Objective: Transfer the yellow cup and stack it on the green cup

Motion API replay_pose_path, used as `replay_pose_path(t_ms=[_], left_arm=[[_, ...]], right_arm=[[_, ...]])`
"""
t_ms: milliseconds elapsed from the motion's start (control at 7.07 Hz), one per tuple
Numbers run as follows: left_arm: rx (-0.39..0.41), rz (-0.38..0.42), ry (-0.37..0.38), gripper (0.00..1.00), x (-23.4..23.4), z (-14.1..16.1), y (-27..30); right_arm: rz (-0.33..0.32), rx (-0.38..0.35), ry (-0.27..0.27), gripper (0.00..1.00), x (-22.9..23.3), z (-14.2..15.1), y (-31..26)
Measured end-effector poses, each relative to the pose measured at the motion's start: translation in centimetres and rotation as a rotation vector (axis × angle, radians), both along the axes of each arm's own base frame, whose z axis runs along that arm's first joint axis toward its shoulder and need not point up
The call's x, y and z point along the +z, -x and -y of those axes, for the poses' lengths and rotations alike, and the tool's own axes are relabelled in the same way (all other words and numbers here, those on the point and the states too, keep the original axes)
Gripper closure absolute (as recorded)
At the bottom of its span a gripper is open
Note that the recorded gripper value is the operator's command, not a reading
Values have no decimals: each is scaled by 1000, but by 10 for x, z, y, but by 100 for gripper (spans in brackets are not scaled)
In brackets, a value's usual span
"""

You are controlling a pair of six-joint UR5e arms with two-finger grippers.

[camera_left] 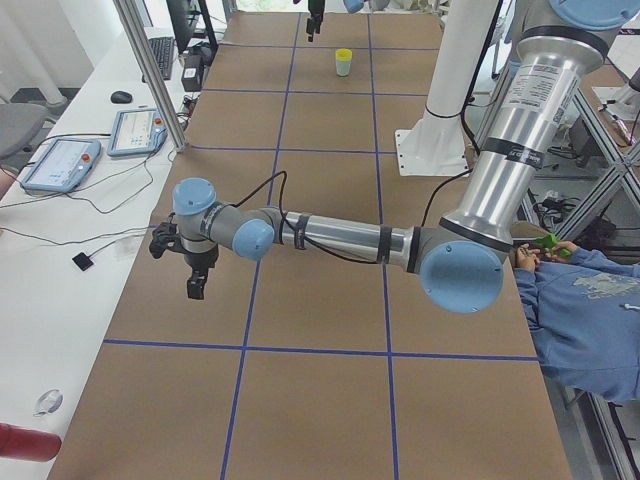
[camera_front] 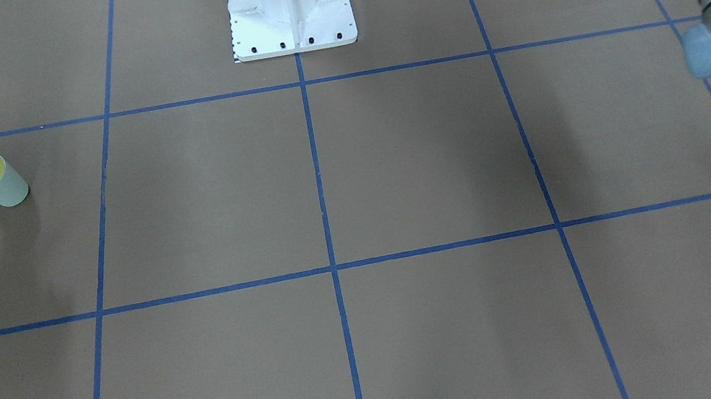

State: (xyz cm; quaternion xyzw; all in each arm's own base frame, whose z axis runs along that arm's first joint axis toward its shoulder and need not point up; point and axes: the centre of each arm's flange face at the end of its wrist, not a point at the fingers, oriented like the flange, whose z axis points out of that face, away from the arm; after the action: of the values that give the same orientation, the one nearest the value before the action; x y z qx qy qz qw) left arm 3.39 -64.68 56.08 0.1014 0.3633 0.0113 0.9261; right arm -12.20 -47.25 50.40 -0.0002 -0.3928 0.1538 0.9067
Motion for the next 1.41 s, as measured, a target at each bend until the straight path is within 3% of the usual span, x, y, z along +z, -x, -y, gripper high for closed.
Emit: replay_pose_path(t_ms=[424, 990, 1414], left_arm=[[182, -51, -5, 0, 6, -41, 54], [178, -43, 35, 0, 30, -131, 86], [177, -45, 83, 0, 56, -156, 87]], right_arm=[[-31, -75, -66, 0, 42, 21, -59], [-26, -116, -100, 0, 76, 21, -117], [-23, -120, -127, 0, 79, 12, -133]])
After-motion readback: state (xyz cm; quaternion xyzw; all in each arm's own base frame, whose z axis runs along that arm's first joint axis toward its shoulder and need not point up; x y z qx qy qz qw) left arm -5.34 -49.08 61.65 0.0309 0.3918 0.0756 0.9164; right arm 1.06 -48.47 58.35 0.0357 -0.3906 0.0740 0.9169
